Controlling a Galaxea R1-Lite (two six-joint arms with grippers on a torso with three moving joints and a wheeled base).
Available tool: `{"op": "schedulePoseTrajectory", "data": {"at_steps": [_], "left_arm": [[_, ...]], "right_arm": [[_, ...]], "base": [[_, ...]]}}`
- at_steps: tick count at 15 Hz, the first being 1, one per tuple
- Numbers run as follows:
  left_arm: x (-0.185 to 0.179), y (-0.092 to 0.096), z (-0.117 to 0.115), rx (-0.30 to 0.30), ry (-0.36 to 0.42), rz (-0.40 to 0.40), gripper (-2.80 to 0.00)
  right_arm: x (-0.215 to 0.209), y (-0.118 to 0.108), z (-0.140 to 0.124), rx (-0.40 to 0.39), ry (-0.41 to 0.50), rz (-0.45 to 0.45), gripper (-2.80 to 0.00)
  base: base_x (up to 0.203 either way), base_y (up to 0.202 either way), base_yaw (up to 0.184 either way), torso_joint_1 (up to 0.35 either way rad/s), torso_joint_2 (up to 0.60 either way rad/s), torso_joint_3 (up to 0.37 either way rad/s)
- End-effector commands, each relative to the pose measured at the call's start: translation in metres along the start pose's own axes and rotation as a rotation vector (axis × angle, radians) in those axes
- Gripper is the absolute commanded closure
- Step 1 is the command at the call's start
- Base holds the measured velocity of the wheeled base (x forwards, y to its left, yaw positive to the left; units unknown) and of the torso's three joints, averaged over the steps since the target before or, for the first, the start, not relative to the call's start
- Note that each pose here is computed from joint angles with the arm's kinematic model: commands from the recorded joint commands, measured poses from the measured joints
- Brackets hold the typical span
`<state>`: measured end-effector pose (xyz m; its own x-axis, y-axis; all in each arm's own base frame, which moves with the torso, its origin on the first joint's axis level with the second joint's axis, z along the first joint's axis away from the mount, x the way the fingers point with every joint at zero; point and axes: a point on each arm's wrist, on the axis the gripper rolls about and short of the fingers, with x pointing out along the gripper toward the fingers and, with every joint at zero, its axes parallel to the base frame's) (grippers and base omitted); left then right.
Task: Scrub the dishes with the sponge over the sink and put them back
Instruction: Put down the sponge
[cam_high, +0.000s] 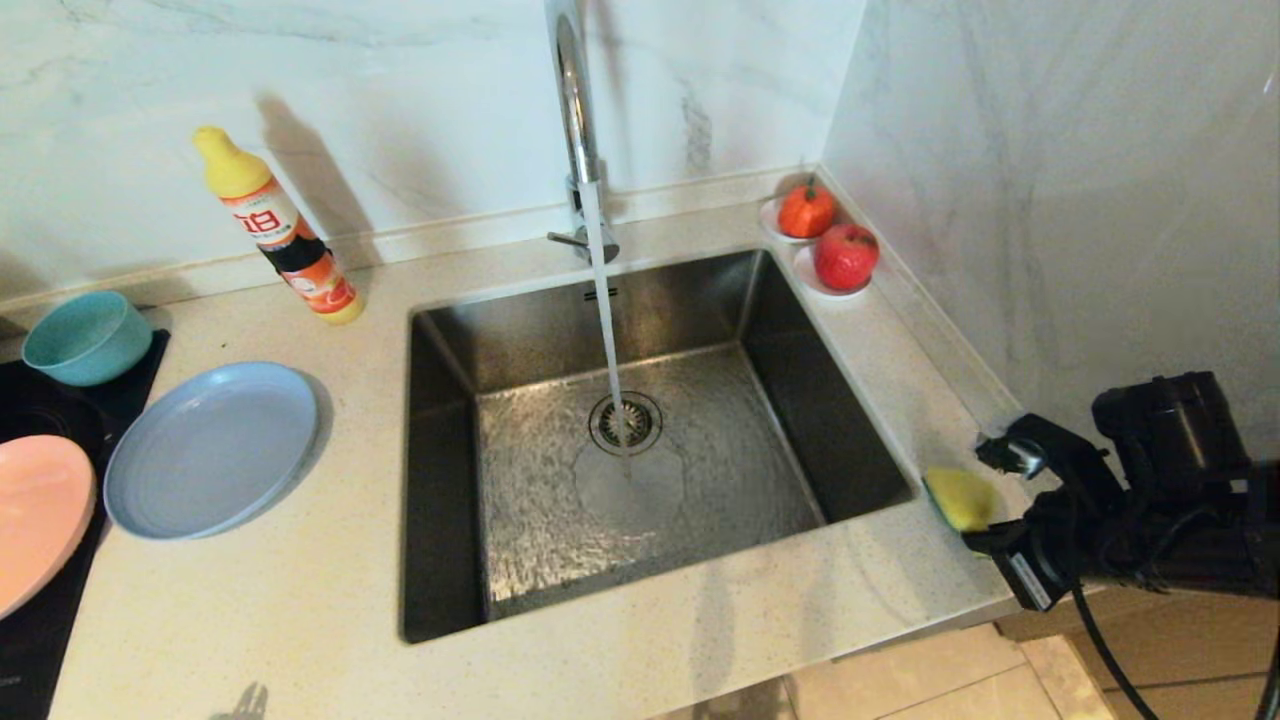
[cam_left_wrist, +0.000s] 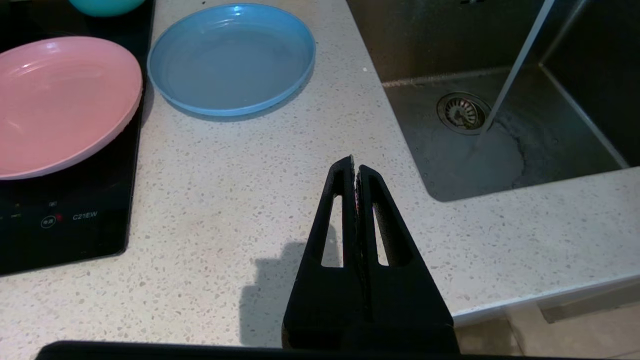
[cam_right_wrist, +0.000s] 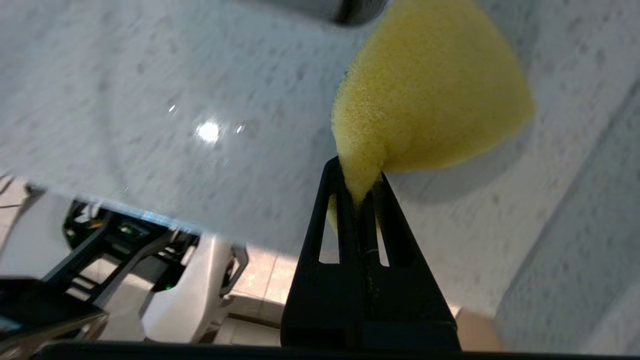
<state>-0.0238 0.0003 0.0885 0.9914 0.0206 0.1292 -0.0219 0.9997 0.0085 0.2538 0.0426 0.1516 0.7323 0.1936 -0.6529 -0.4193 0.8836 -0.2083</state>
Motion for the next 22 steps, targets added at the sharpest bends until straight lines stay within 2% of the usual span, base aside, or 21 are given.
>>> {"op": "schedulePoseTrajectory", "data": {"at_steps": [1,5,9,15,22], "left_arm": [[0.002,0.000,-0.011,-0.012,0.041,0.002,0.00],[0.002,0.000,-0.011,-0.021,0.041,0.004,0.00],[0.002,0.000,-0.011,-0.027,0.041,0.009,0.00],[0.002,0.000,-0.011,-0.036,0.041,0.009,0.00],[0.002,0.000,-0.011,-0.045,0.039,0.009,0.00]], "right_arm": [[0.013,0.000,0.004,-0.012,0.004,-0.009,0.00],[0.015,0.002,0.016,-0.054,-0.028,-0.015,0.00],[0.016,-0.003,0.027,-0.064,-0.045,-0.062,0.00],[0.025,-0.010,0.028,-0.108,-0.043,-0.078,0.00],[0.029,-0.018,0.029,-0.102,-0.047,-0.101,0.00]], "base": [[0.000,0.000,0.000,0.000,0.00,0.000],[0.000,0.000,0.000,0.000,0.00,0.000],[0.000,0.000,0.000,0.000,0.00,0.000],[0.000,0.000,0.000,0.000,0.00,0.000],[0.000,0.000,0.000,0.000,0.00,0.000]]}}
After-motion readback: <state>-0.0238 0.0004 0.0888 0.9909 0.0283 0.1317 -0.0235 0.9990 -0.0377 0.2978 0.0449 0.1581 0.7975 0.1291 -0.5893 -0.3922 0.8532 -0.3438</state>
